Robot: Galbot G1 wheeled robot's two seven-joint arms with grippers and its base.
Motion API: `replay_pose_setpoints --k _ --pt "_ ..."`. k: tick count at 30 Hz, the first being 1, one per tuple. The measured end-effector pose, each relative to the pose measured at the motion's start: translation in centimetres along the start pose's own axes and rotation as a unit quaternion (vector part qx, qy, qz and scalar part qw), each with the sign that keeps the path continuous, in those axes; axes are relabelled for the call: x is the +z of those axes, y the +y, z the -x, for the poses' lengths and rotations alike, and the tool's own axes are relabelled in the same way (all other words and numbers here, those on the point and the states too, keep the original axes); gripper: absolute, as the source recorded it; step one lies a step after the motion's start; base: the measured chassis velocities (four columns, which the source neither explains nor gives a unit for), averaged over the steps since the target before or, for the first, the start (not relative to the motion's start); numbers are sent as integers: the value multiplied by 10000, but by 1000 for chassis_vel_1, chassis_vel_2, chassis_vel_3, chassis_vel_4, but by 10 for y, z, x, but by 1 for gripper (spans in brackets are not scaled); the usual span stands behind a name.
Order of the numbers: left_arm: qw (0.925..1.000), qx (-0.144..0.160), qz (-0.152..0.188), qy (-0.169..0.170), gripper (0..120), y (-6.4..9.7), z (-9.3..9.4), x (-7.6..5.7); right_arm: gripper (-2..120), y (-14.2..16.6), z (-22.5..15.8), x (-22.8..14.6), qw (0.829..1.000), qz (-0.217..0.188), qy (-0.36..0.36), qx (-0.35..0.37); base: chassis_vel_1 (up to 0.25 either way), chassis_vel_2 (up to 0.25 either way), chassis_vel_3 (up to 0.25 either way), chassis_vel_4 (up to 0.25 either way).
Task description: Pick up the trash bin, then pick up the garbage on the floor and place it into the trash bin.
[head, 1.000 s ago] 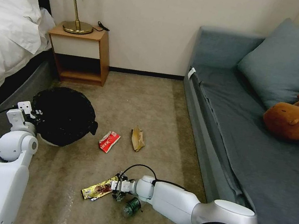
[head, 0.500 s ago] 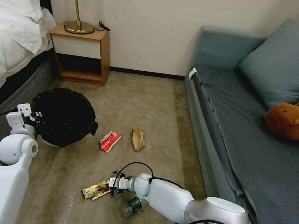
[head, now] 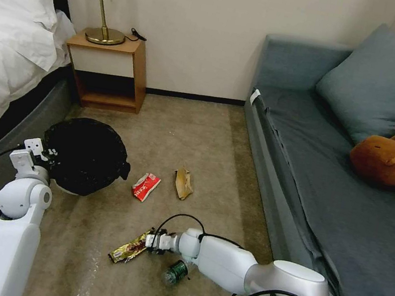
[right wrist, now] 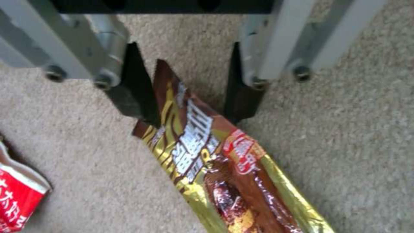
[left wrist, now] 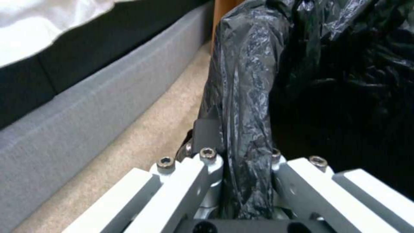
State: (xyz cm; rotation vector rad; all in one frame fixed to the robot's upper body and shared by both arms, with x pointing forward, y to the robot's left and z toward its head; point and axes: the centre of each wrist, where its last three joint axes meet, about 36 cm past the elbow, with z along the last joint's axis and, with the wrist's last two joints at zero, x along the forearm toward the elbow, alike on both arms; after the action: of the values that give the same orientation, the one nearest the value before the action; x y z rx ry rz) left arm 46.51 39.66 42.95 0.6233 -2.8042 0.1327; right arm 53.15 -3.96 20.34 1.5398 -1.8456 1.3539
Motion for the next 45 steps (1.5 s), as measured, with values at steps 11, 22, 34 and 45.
replay_pose_setpoints --k 11,22,34,45 --pt "10000 16 1 -25 3 -1 -3 0 0 1 -3 4 9999 123 -41 32 0 0 0 0" --pt "10000 -3 11 7 3 -1 -7 5 0 -18 -14 -4 9992 228 -253 230 0 0 0 0" --pt "9998 -4 -99 -198 3 31 -11 -6 0 -68 -45 -5 9905 914 -550 863 0 0 0 0" --pt "9994 52 -274 -217 3 47 -11 -2 0 -134 -108 8 9522 2304 -1092 1685 0 0 0 0"
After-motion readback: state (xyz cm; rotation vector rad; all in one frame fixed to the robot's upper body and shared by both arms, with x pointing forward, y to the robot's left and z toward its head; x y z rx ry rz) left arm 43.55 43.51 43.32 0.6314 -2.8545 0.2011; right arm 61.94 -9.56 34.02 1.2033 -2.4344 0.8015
